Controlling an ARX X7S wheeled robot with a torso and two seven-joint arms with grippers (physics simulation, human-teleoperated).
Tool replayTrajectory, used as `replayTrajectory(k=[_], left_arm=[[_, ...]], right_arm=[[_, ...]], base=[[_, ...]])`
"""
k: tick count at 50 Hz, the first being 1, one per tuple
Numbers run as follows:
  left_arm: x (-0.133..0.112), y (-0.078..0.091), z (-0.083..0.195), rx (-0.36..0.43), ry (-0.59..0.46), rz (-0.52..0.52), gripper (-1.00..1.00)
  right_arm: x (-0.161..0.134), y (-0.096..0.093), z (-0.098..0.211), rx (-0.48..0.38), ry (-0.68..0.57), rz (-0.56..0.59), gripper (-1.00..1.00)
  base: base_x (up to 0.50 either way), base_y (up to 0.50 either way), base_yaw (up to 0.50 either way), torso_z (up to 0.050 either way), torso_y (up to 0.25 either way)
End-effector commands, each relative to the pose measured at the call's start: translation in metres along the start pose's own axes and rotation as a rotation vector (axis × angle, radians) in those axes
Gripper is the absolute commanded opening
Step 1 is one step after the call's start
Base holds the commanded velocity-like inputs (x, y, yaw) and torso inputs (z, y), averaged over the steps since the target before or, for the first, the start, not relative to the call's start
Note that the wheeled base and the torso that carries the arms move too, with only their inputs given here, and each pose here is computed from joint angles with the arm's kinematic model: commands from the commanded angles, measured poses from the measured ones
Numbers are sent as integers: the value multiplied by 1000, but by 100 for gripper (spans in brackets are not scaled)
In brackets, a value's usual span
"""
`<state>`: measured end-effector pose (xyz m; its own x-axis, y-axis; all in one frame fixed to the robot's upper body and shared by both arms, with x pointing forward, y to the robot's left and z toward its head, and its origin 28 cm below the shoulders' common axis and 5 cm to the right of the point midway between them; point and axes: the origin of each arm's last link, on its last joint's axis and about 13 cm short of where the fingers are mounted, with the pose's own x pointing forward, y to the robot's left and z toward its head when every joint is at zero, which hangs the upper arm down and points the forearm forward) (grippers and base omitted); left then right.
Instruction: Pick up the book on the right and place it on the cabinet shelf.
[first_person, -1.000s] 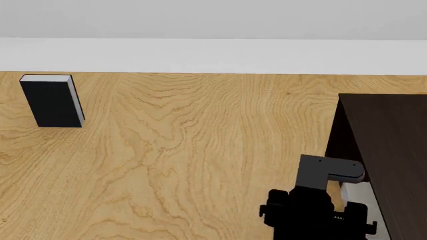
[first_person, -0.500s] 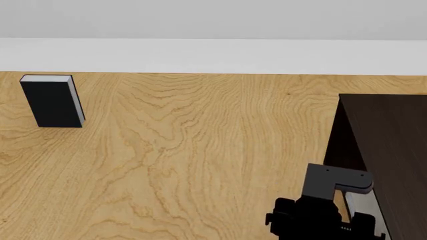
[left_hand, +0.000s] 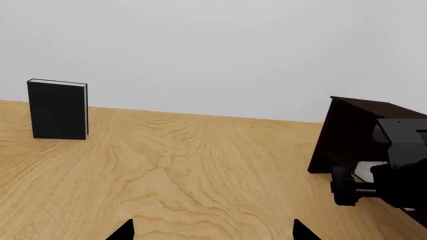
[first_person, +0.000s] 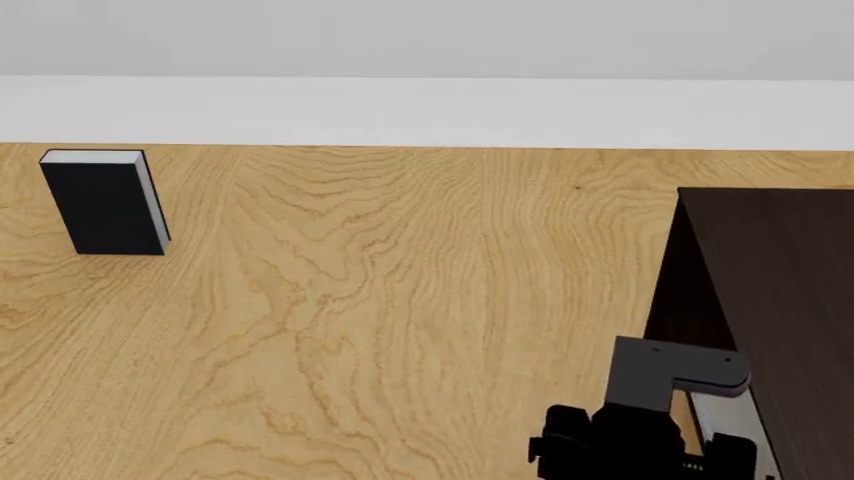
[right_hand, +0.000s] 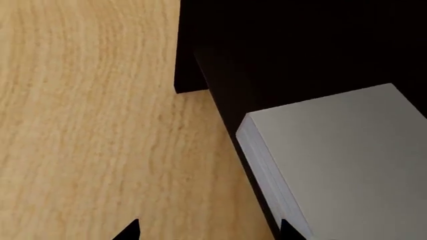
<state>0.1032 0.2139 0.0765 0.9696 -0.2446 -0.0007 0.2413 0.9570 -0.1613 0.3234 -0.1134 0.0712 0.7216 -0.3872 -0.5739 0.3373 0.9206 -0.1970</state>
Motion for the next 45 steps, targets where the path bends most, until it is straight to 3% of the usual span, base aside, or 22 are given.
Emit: replayTrajectory(k=[1, 24, 45], left_arm=[[0, -1, 0, 2, 2, -1, 100], [-1, -1, -2, 2, 2, 5, 100], [-1, -1, -4, -2, 5, 1, 100]], right_arm=[[-13, 1, 2, -18, -47, 60, 100], [-47, 18, 15, -74, -133, 239, 100], [-93, 9, 42, -108, -337, 307, 100]], base=[[0, 0, 0, 0, 0], [0, 0, 0, 0, 0], [0, 0, 0, 0, 0]])
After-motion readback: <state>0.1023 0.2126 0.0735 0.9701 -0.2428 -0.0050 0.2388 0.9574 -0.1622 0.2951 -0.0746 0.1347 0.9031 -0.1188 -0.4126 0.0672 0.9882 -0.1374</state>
